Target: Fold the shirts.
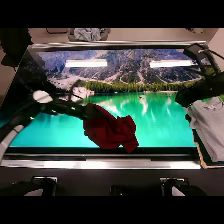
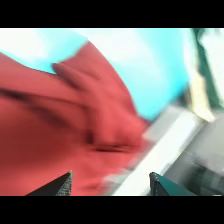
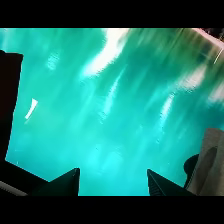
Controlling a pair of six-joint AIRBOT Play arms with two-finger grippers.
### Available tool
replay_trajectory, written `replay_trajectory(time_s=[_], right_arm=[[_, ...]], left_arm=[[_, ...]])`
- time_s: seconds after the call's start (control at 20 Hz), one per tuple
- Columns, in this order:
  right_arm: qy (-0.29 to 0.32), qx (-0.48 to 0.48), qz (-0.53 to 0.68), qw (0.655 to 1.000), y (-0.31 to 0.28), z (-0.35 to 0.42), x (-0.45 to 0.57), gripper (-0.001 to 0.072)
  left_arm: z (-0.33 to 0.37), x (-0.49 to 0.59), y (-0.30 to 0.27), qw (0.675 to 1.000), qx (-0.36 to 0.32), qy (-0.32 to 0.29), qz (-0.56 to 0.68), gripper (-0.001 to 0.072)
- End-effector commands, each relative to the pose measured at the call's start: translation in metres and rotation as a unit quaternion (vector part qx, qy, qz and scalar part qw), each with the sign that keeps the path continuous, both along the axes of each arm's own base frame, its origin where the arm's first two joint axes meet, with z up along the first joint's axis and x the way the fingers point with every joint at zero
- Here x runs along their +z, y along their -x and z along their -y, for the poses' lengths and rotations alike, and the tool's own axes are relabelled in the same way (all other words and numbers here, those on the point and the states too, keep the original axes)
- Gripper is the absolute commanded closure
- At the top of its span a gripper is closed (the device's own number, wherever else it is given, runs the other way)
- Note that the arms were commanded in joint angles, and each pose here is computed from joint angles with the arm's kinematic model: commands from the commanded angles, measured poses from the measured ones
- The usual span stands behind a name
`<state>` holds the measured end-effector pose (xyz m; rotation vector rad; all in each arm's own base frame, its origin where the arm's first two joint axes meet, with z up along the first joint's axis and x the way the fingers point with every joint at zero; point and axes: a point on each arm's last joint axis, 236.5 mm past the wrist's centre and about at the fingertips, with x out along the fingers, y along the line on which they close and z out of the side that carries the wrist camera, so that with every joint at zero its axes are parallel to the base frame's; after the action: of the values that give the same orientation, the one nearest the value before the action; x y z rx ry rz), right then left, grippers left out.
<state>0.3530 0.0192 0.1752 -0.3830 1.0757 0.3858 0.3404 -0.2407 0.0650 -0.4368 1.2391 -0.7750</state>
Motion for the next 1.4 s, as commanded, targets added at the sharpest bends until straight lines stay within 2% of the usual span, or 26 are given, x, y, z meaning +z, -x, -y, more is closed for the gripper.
replay_trajectory(time_s=[0.0,0.05,0.1,0.15,0.35,0.6,0.9,0.95,1.0,1.05,1.15,1.35], right_arm=[[-0.014,0.019,-0.011,1.0,-0.002,-0.009,-0.007,0.0211],[-0.026,0.027,-0.025,0.999,-0.003,-0.016,-0.014,0.0188],[-0.042,0.034,-0.045,0.998,-0.002,-0.023,-0.025,0.0117],[-0.06,0.045,-0.066,0.995,0.001,-0.032,-0.037,0.0099],[-0.117,0.072,-0.18,0.974,0.039,-0.059,-0.105,0.0099],[-0.128,0.059,-0.277,0.951,0.086,-0.06,-0.173,0.0099],[-0.174,0.058,-0.295,0.938,0.106,-0.08,-0.207,0.0076],[-0.189,0.052,-0.296,0.935,0.109,-0.087,-0.214,0.0074],[-0.199,0.051,-0.3,0.932,0.114,-0.096,-0.221,0.0064],[-0.202,0.056,-0.303,0.93,0.121,-0.105,-0.23,0.0059],[-0.197,0.074,-0.296,0.932,0.13,-0.129,-0.246,0.0016],[-0.216,0.069,-0.28,0.933,0.133,-0.166,-0.266,0.0017]], left_arm=[[-0.129,-0.011,-0.015,0.979,0.085,-0.187,0.01,0.0146],[-0.141,-0.023,-0.002,0.975,0.077,-0.209,-0.017,0.0119],[-0.141,-0.038,0.01,0.974,0.07,-0.209,-0.042,0.0088],[-0.131,-0.053,0.021,0.976,0.066,-0.197,-0.061,0.0088],[-0.074,-0.107,0.052,0.984,0.068,-0.131,-0.098,0.009],[-0.04,-0.146,0.067,0.985,0.049,-0.145,-0.083,0.0099],[-0.028,-0.154,0.047,0.986,0.086,-0.127,-0.067,0.012],[-0.028,-0.157,0.048,0.985,0.089,-0.125,-0.075,0.0232],[-0.028,-0.16,0.048,0.984,0.092,-0.126,-0.08,0.0498],[-0.028,-0.16,0.048,0.985,0.09,-0.127,-0.08,0.0685],[-0.028,-0.157,0.049,0.985,0.088,-0.125,-0.077,0.0679],[-0.027,-0.147,0.053,0.987,0.079,-0.121,-0.073,0.0681]])
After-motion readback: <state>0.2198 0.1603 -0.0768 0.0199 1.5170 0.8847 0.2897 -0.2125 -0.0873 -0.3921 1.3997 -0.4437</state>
